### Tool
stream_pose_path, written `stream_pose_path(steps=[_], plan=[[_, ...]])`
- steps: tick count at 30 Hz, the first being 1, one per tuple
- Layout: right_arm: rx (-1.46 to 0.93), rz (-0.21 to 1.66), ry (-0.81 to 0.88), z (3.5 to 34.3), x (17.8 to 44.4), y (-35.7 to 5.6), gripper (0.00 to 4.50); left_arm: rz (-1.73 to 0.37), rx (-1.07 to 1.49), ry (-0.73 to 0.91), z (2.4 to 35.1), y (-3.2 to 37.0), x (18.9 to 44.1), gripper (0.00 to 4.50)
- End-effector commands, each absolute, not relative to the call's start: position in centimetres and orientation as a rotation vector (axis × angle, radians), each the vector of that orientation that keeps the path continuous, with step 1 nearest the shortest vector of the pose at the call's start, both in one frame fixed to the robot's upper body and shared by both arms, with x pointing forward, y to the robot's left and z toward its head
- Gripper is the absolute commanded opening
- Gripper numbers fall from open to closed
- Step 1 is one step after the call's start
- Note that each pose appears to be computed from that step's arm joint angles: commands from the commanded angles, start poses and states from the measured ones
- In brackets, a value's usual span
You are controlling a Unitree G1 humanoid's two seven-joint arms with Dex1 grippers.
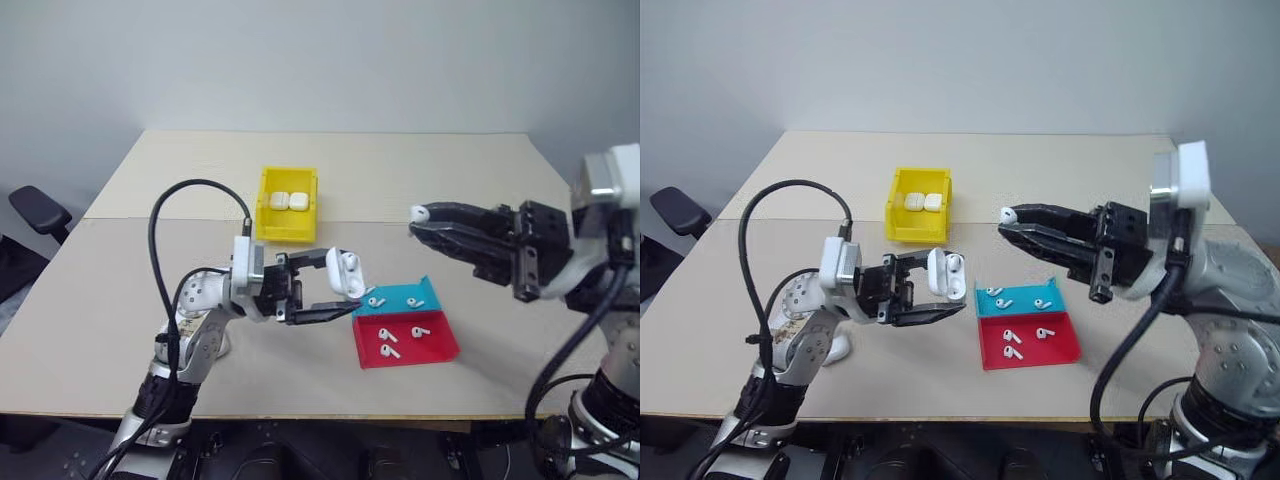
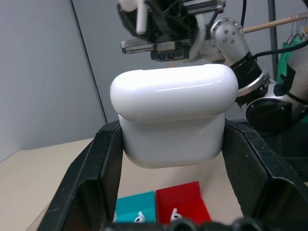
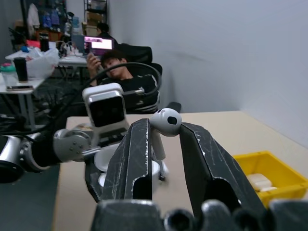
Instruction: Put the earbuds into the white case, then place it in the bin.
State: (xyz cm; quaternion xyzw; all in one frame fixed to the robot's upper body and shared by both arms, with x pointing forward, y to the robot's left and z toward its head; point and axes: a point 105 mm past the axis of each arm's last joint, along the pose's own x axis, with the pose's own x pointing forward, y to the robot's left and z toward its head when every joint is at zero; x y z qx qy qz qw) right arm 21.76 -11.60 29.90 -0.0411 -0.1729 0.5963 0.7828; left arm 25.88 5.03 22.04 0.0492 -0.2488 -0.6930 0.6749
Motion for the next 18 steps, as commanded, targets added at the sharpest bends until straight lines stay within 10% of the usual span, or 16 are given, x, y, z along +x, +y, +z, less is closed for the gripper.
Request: stream_pose_path(steps=[1, 18], plan=[[-0.084, 1.320, -0.385, 29.9, 20.9, -10.6, 0.95, -1.593, 0.115, -0.582, 22.9, 4.6, 25.6, 2.79], [-0.146, 1.376, -0.282, 27.2, 20.8, -8.8, 0.95, -1.599, 0.119, -0.599, 23.3, 4.5, 25.4, 2.79]])
